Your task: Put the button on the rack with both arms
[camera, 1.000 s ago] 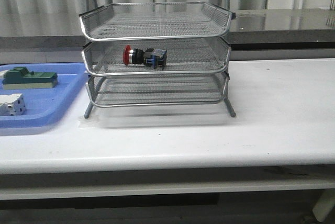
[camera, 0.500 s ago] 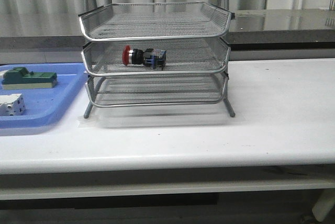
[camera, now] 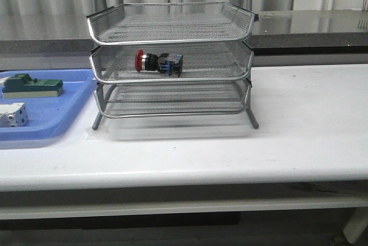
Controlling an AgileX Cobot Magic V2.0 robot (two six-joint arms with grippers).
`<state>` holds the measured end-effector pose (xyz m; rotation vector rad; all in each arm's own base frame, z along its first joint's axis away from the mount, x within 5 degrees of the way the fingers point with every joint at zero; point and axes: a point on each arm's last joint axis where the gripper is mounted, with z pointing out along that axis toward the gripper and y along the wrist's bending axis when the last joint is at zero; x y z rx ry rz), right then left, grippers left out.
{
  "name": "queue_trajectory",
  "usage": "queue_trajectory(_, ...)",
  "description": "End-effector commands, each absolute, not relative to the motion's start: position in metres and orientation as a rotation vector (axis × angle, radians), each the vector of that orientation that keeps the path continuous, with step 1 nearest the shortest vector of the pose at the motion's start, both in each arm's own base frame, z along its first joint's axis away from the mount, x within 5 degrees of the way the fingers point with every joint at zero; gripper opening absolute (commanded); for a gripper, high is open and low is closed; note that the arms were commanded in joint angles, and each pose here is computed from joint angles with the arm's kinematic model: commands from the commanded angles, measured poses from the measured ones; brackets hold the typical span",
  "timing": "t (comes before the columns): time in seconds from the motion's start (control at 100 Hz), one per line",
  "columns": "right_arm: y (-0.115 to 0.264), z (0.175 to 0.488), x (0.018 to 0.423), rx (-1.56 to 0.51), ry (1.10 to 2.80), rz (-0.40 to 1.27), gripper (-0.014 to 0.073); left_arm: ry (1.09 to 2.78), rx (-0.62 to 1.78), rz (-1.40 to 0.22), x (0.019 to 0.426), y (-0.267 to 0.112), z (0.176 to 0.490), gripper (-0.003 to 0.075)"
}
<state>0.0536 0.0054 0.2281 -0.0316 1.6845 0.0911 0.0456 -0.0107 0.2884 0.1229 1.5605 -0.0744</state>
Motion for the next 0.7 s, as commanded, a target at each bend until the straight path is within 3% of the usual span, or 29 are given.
queue_trajectory(0.0, 0.004, 0.234, 0.051, -0.01, 1.549, 0.083, -0.0058, 1.473, 0.078, -0.08, 0.045, -0.009, 0.303, -0.002)
queue_trajectory(0.27, 0.002, 0.21, 0.054, 0.031, 1.481, 0.104, -0.0058, 1.473, 0.078, -0.08, 0.045, -0.009, 0.303, -0.002)
queue_trajectory(0.69, 0.002, 0.21, 0.054, 0.019, 1.477, 0.09, -0.0058, 1.473, 0.078, -0.08, 0.045, -0.009, 0.303, -0.002)
